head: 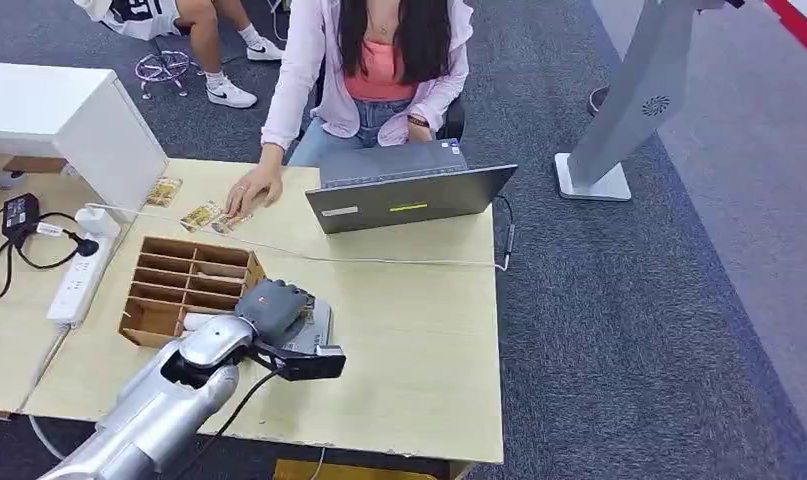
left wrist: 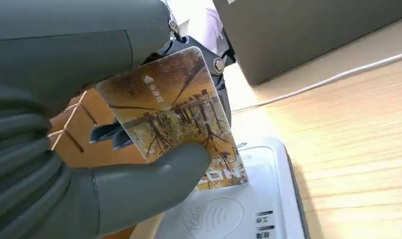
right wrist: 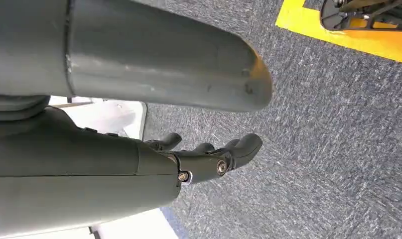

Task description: Pass the card to the sensor for recognition and then transmit it.

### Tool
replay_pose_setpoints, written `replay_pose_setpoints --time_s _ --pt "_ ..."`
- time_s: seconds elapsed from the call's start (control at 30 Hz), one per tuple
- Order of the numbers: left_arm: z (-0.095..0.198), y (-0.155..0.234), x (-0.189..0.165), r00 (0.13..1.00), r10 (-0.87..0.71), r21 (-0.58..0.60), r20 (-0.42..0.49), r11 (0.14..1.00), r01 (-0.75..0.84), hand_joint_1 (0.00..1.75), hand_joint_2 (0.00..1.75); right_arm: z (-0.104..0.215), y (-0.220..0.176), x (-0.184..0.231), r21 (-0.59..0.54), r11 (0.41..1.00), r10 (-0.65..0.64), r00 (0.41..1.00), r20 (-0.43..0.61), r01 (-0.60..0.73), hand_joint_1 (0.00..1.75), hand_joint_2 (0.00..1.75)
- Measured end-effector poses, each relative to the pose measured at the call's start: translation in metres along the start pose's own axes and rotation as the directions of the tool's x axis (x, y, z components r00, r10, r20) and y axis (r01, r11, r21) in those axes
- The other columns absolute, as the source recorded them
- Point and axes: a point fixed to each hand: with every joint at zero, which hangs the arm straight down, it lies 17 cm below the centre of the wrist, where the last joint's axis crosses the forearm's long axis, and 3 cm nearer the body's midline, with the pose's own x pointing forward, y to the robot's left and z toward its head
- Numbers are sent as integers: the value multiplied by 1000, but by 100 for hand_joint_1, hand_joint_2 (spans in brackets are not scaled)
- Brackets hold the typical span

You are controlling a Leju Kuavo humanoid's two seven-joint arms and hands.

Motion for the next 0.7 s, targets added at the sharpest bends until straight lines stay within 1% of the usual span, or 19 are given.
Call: replay_pose_setpoints --time_s 0.27,0.33,0.4,0.5,0.57,0.63,0.7 --pt "0 -4 -6 999 29 -52 19 998 -28 175 175 0 0 0 -1 1000 6 1000 2 -6 0 0" --pt "-1 4 -8 1000 26 -9 9 1000 -26 175 175 0 0 0 -1 1000 8 1000 2 -8 0 0" --pt "-2 16 -14 999 -5 71 -33 997 7 175 175 0 0 0 -1 1000 11 1000 1 -11 0 0" --pt "-3 62 -23 983 -102 256 -150 957 138 175 175 0 0 -1 -3 1000 23 1000 0 -23 0 0" --pt "4 106 -23 964 -156 405 -214 884 233 175 175 0 0 -1 -4 999 40 999 1 -40 0 0" --pt "18 153 -28 953 -158 546 -257 790 278 175 175 0 0 0 -3 998 63 998 9 -63 0 0" --pt "33 192 -42 949 -139 636 -284 713 295 175 175 0 1 1 0 996 86 996 17 -86 0 0"
